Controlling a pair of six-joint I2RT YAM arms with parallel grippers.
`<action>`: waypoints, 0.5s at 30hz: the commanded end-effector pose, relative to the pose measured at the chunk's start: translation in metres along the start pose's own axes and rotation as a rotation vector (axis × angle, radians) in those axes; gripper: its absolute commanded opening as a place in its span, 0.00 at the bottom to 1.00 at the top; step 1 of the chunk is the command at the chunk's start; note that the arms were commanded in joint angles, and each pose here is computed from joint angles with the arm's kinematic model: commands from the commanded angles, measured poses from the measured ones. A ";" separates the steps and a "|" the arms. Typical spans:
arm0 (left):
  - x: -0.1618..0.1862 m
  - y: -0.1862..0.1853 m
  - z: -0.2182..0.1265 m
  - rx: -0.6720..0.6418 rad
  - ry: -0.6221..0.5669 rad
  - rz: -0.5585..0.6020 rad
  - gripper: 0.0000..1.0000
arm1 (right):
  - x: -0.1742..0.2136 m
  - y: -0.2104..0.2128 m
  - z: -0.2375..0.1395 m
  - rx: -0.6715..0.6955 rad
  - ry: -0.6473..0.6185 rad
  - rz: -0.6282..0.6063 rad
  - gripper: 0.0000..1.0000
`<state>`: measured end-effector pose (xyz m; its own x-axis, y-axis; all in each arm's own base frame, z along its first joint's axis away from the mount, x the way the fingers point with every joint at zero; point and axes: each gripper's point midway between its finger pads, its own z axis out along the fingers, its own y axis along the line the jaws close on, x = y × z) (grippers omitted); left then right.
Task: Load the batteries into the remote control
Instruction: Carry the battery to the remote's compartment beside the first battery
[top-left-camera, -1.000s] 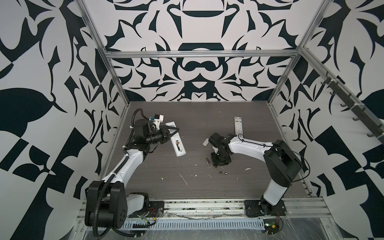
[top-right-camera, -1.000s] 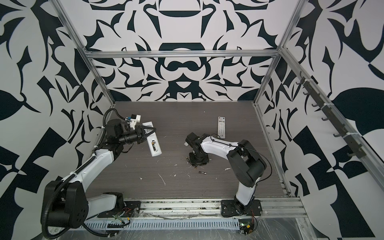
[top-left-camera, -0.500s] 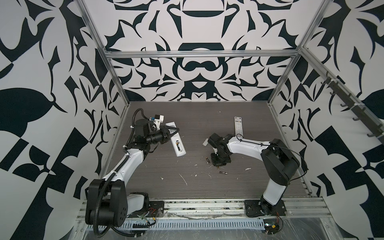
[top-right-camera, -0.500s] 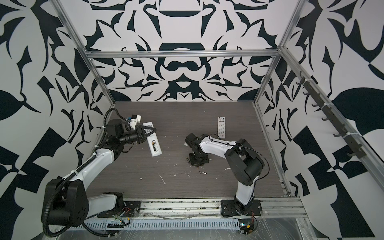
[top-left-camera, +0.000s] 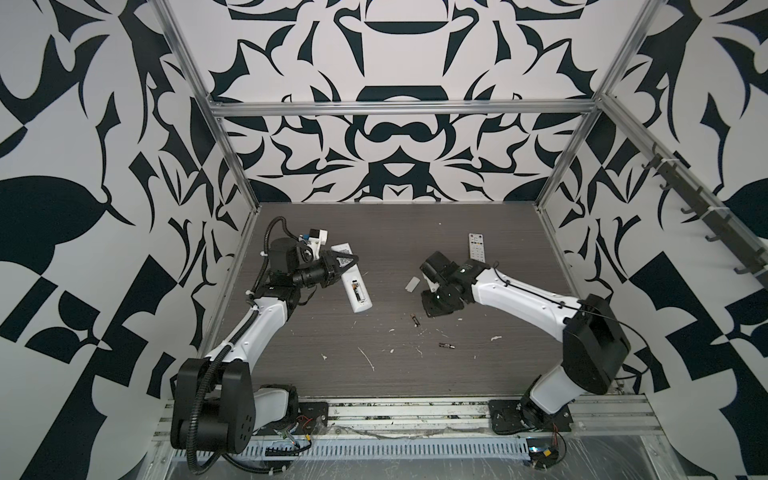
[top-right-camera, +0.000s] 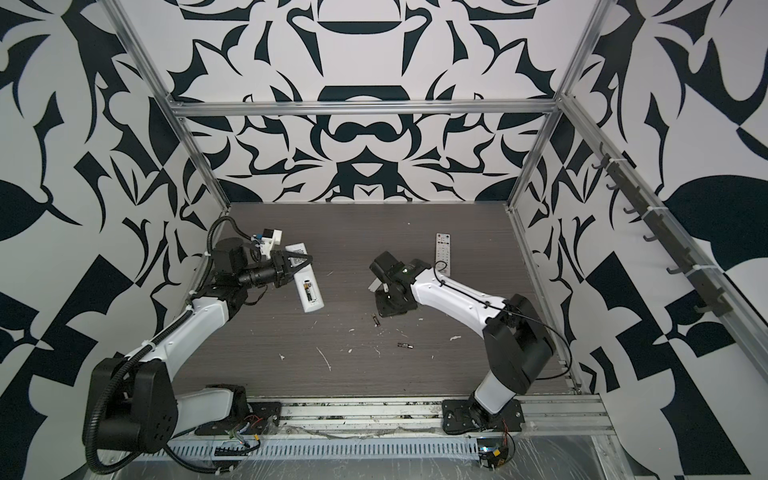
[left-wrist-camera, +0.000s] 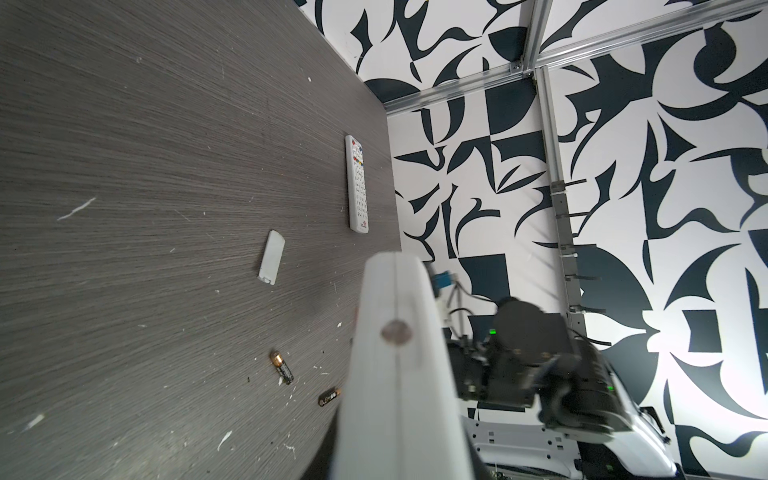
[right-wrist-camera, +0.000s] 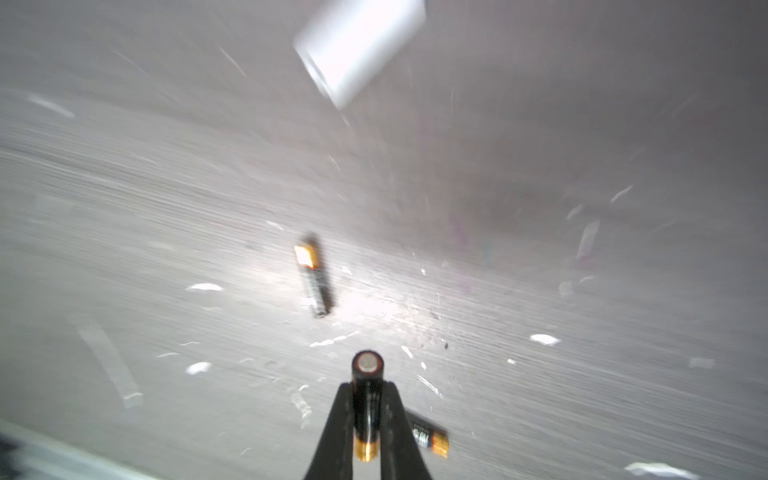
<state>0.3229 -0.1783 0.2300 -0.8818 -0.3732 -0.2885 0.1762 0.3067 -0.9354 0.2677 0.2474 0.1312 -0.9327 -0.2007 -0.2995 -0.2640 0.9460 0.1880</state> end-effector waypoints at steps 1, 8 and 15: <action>-0.007 -0.019 0.001 0.061 -0.004 0.055 0.00 | -0.017 0.018 -0.053 -0.010 -0.034 -0.063 0.00; -0.015 -0.015 0.012 0.095 -0.020 0.049 0.00 | -0.048 0.115 -0.088 -0.196 -0.041 -0.129 0.00; -0.016 -0.013 0.019 0.104 -0.038 0.055 0.00 | -0.043 0.167 -0.079 -0.224 0.019 -0.238 0.00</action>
<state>0.3414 -0.1902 0.2358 -0.8689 -0.3849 -0.3113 0.2246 0.2537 -0.9408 0.2628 0.4003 0.2494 -0.8395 -0.3642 -0.4033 -0.5044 0.7984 0.3288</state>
